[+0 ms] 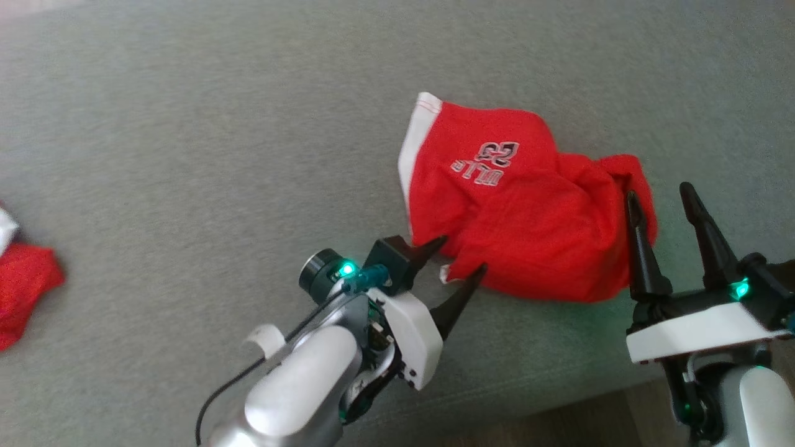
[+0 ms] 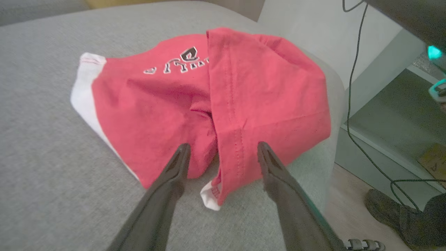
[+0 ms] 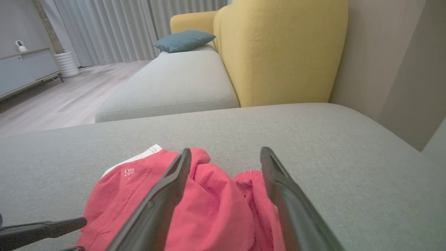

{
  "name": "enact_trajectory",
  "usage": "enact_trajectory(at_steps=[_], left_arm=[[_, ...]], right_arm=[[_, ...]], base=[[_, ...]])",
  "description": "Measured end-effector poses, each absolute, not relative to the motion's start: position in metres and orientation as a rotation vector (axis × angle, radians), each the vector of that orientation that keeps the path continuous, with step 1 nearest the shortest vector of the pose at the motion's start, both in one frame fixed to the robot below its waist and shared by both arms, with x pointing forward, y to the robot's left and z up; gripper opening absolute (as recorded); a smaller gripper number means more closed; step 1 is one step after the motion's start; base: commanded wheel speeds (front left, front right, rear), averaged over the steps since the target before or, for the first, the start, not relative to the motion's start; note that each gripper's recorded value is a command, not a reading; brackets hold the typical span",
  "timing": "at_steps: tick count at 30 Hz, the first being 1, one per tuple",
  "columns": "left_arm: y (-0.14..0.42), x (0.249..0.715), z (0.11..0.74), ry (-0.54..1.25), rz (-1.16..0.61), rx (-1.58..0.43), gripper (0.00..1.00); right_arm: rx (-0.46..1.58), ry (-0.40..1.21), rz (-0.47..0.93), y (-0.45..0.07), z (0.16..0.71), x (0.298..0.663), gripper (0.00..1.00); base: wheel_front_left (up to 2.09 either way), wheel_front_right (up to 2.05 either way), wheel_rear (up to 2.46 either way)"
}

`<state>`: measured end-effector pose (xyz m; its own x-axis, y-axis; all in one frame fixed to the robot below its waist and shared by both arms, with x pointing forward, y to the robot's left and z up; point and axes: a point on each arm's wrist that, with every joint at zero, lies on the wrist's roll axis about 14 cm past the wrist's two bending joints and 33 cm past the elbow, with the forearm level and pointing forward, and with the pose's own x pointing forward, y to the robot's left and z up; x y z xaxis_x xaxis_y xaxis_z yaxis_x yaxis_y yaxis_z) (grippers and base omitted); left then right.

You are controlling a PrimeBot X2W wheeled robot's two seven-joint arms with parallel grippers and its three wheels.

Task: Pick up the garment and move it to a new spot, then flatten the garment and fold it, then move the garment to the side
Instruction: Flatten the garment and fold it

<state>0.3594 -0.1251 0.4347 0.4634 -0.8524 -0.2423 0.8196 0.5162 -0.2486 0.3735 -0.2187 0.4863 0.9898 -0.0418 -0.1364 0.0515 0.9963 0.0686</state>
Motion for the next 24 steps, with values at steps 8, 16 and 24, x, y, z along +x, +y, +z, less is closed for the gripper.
enact_trajectory(at_steps=[8,16,24], left_arm=[[-0.147,0.356,0.439,0.369,-1.101,-0.208,0.00],[-0.143,0.382,0.533,0.038,-1.051,-0.370,0.00],[-0.078,0.451,0.601,-0.242,-0.715,-0.369,0.00]], right_arm=[[0.093,0.160,-0.113,-0.235,0.476,0.364,1.00],[0.118,0.125,-0.106,-0.232,0.483,0.366,1.00],[0.138,0.104,-0.104,-0.231,0.489,0.365,1.00]], base=[[0.00,0.00,0.00],[0.00,0.00,0.00],[0.00,0.00,0.00]])
